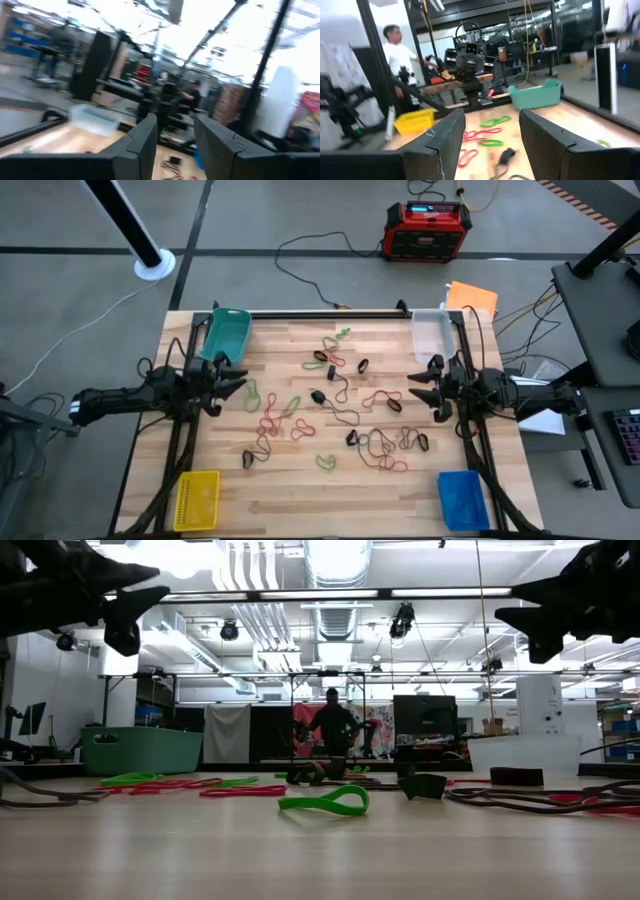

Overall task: Sort rubber bands into baskets
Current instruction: Put the green rubber band into the yellow bin

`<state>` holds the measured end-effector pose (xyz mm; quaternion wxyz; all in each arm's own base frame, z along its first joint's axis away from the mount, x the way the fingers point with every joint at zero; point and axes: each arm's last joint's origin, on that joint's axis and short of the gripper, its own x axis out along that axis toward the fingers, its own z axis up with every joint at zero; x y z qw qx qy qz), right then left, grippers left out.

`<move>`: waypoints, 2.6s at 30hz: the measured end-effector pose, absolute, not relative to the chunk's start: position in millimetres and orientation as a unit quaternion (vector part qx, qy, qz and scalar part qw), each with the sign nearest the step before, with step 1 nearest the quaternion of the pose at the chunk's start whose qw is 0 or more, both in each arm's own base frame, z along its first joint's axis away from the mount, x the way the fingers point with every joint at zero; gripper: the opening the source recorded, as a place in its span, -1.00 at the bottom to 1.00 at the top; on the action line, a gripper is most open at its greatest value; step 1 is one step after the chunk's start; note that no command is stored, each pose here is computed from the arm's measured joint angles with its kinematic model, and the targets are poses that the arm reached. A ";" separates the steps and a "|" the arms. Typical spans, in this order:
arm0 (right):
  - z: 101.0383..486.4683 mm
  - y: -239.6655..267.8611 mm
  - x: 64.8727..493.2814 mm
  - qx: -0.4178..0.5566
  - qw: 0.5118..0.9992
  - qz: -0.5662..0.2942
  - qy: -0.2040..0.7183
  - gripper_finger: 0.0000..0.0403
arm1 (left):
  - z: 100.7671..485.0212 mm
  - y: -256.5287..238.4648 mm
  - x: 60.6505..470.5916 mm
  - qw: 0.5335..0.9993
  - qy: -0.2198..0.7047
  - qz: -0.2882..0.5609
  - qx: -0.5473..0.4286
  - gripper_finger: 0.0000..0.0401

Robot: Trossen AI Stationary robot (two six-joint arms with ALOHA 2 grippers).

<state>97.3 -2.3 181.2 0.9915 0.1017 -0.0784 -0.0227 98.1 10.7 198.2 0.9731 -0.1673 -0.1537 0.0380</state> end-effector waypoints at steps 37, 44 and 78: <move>264.4 -6.9 119.9 0.115 0.986 -0.115 0.046 -0.09 | 239.8 -36.6 172.5 0.838 0.404 0.217 -0.295 -0.60; 265.8 -7.0 134.3 0.089 0.985 -0.118 0.090 -0.09 | 218.3 -49.1 190.8 0.806 0.461 0.243 -0.279 -0.61; 261.2 -7.0 136.9 0.063 0.984 -0.118 0.117 -0.09 | 132.3 -10.6 216.8 0.689 0.587 0.379 -0.192 -0.20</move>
